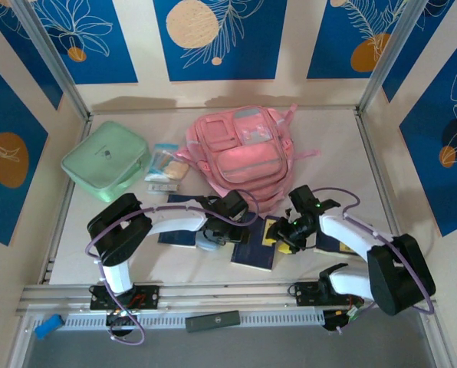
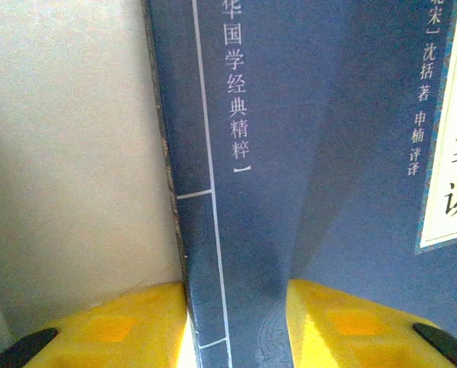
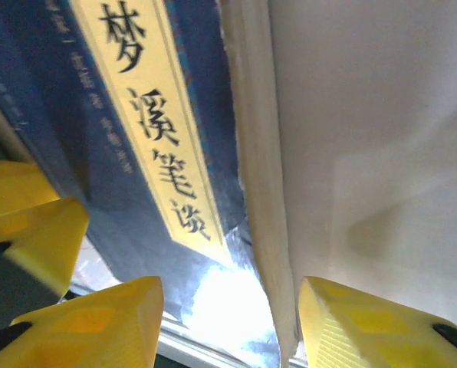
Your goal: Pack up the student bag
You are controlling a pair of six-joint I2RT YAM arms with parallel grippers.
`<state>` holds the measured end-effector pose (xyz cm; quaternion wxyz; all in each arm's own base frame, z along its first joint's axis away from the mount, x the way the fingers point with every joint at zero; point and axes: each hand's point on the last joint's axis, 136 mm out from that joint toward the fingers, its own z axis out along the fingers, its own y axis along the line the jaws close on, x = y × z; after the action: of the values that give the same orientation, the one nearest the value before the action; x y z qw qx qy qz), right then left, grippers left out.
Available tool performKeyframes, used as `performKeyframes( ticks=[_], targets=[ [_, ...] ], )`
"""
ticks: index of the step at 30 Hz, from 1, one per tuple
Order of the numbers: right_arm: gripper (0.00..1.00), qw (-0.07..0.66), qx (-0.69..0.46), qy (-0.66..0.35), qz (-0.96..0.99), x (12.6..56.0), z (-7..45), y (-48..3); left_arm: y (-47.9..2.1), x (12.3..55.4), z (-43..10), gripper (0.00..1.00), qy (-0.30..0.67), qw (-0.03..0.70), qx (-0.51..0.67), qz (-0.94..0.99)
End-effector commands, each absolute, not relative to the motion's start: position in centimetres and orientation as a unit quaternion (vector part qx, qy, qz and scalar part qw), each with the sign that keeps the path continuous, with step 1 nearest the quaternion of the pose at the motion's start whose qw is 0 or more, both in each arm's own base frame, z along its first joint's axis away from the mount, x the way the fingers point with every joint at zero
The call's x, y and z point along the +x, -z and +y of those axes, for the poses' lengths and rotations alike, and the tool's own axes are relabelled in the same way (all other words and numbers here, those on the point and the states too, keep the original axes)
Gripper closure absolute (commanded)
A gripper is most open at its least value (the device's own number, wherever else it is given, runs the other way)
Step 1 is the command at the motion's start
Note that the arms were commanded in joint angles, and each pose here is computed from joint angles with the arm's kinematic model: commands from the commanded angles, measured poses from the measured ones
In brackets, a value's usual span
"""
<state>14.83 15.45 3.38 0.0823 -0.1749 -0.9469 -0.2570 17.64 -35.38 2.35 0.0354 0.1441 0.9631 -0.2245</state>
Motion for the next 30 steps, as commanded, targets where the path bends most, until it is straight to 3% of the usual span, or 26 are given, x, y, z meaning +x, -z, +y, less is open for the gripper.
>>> performKeyframes(
  ticks=[1, 7, 16, 20, 30],
  targets=[
    [0.47, 0.087, -0.159, 0.232, -0.956, 15.1, 15.7, -2.8, -0.6, 16.6, -35.2, 0.59, 0.207, 0.014, 0.148, 0.967],
    [0.48, 0.093, -0.117, 0.288, -0.946, 15.4, 18.9, -4.1, -0.3, 16.5, -35.1, 0.61, 0.202, 0.012, 0.147, 0.968],
    [0.55, 0.063, -0.105, 0.24, -0.963, 14.8, 17.1, -5.6, 0.1, 16.7, -34.3, 0.63, 0.179, 0.016, 0.146, 0.973],
    [0.59, 0.058, -0.095, 0.274, -0.955, 14.7, 18.0, -6.0, 0.1, 16.7, -34.3, 0.63, 0.18, 0.015, 0.146, 0.973],
    [0.87, 0.054, -0.105, 0.248, -0.962, 14.5, 17.0, -5.9, 0.0, 16.7, -34.3, 0.63, 0.179, 0.015, 0.145, 0.973]
  ],
)
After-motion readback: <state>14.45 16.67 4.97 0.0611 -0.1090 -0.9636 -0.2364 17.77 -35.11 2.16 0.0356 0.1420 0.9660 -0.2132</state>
